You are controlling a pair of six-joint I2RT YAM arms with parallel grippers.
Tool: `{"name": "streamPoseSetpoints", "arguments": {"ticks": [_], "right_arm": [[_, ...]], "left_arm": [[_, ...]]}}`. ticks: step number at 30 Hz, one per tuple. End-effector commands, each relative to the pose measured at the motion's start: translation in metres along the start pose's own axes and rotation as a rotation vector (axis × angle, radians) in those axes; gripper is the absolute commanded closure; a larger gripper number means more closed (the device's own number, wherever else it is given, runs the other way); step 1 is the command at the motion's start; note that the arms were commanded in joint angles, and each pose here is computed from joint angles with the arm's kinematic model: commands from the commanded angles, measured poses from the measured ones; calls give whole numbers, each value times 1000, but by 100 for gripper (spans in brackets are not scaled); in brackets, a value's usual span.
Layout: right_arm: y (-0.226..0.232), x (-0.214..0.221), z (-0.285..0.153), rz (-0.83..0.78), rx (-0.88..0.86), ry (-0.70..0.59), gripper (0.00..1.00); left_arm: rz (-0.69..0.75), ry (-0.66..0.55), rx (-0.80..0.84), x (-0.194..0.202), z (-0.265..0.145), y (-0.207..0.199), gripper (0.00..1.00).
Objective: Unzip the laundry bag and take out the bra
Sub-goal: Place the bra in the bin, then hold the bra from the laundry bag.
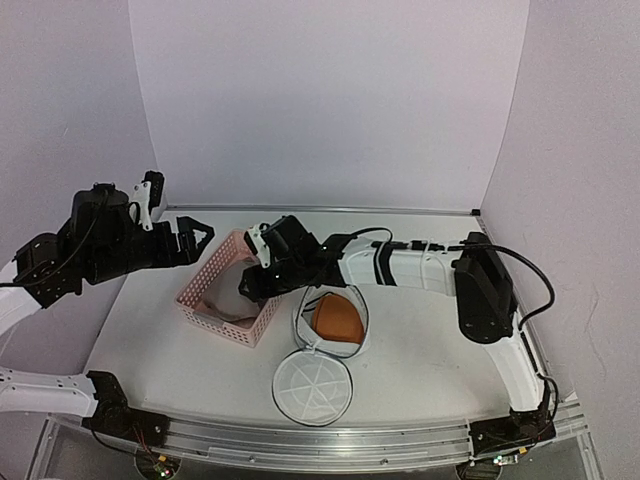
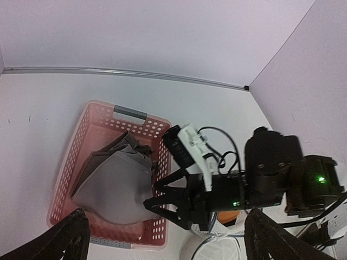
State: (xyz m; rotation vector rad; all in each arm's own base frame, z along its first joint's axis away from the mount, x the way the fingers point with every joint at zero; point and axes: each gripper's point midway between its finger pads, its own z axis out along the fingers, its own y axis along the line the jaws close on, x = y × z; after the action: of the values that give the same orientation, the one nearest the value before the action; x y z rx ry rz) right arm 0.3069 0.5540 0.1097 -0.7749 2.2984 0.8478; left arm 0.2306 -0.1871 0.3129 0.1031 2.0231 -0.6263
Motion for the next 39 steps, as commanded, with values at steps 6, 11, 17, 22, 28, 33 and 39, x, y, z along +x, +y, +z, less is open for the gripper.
{"name": "streamPoseSetpoints", "arguments": {"ticks": [6, 11, 17, 22, 28, 33, 39], "right_arm": [[31, -85, -149, -46, 7, -282, 49], [25, -74, -195, -46, 31, -305, 48], [20, -37, -230, -31, 4, -260, 48], [3, 6, -229, -8, 33, -161, 45], [-27, 45, -199, 21, 129, -68, 41], [-52, 58, -173, 12, 238, -26, 33], [-78, 70, -149, -2, 345, 11, 27]], "left_arm": [[21, 20, 36, -6, 15, -18, 0], [51, 55, 64, 0, 33, -28, 0], [131, 157, 154, 20, 64, -53, 0], [189, 279, 281, 45, 93, -83, 0], [199, 368, 312, 70, 124, -92, 0], [183, 433, 311, 90, 143, -92, 5], [159, 489, 247, 114, 161, -78, 14]]}}
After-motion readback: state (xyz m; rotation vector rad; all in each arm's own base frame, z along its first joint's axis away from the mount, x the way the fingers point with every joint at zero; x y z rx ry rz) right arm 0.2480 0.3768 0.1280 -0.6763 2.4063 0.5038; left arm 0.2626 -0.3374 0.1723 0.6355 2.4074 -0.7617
